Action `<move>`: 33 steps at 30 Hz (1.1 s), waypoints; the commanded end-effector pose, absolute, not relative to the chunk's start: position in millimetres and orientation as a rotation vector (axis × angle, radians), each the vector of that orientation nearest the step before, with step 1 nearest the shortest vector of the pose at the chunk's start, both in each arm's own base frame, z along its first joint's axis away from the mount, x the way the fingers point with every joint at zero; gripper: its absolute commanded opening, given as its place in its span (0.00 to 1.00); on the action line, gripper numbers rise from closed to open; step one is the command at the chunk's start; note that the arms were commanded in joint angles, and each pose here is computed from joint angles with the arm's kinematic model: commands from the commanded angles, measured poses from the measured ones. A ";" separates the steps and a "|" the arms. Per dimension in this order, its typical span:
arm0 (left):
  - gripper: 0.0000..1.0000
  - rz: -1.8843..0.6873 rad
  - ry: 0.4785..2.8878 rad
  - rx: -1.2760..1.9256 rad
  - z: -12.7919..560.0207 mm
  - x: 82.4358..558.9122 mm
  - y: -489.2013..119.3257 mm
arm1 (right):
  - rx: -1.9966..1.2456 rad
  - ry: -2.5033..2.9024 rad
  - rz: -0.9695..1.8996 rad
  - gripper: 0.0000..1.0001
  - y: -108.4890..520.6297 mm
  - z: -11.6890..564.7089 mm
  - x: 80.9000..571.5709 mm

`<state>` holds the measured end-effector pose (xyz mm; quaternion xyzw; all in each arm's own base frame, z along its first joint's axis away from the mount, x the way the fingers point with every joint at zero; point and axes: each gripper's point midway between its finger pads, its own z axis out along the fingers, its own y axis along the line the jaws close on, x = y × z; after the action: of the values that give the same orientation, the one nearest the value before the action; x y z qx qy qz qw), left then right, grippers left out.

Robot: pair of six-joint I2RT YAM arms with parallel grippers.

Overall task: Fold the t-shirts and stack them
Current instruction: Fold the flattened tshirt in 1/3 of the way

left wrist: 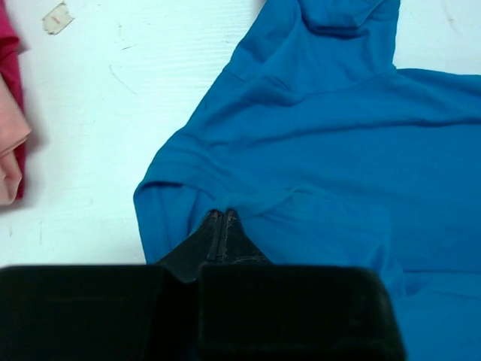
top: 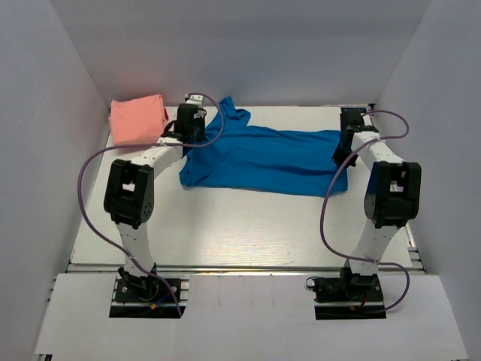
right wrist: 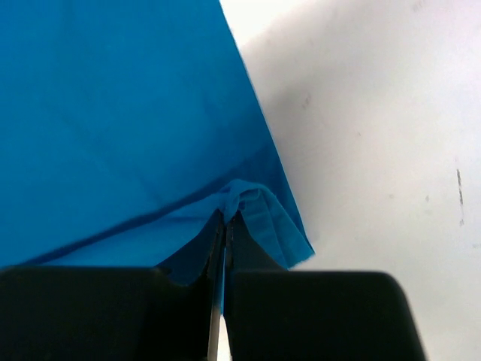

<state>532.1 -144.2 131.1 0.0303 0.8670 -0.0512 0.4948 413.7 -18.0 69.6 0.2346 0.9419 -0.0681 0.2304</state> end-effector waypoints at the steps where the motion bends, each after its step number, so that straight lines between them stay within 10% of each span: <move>1: 0.00 -0.150 2.014 0.140 155.3 554.7 -153.3 | 0.616 2.549 -0.204 0.00 -24.5 77.3 438.2; 18: 0.00 -0.321 1.780 0.680 116.4 595.6 -208.2 | 0.644 2.571 -0.209 0.02 -37.0 57.5 456.5; 25: 0.00 -0.211 1.843 0.423 126.7 634.5 -163.7 | 0.672 2.540 -0.208 0.53 -39.5 62.4 466.3; 27: 0.33 -0.216 1.869 0.394 122.5 632.8 -162.0 | 0.685 2.521 -0.214 0.70 -43.8 69.4 472.6; 29: 0.99 -0.201 1.878 0.358 128.0 634.3 -153.4 | 0.684 2.496 -0.192 0.82 -42.3 81.5 480.8; 33: 1.00 -0.157 1.901 0.243 146.2 640.5 -136.6 | 0.658 2.473 -0.155 0.90 -37.4 103.1 477.8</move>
<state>628.8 -150.8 95.1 0.1516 0.8218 -0.0830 0.5430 474.1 -36.2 71.8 0.2440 0.9325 -0.0671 0.2577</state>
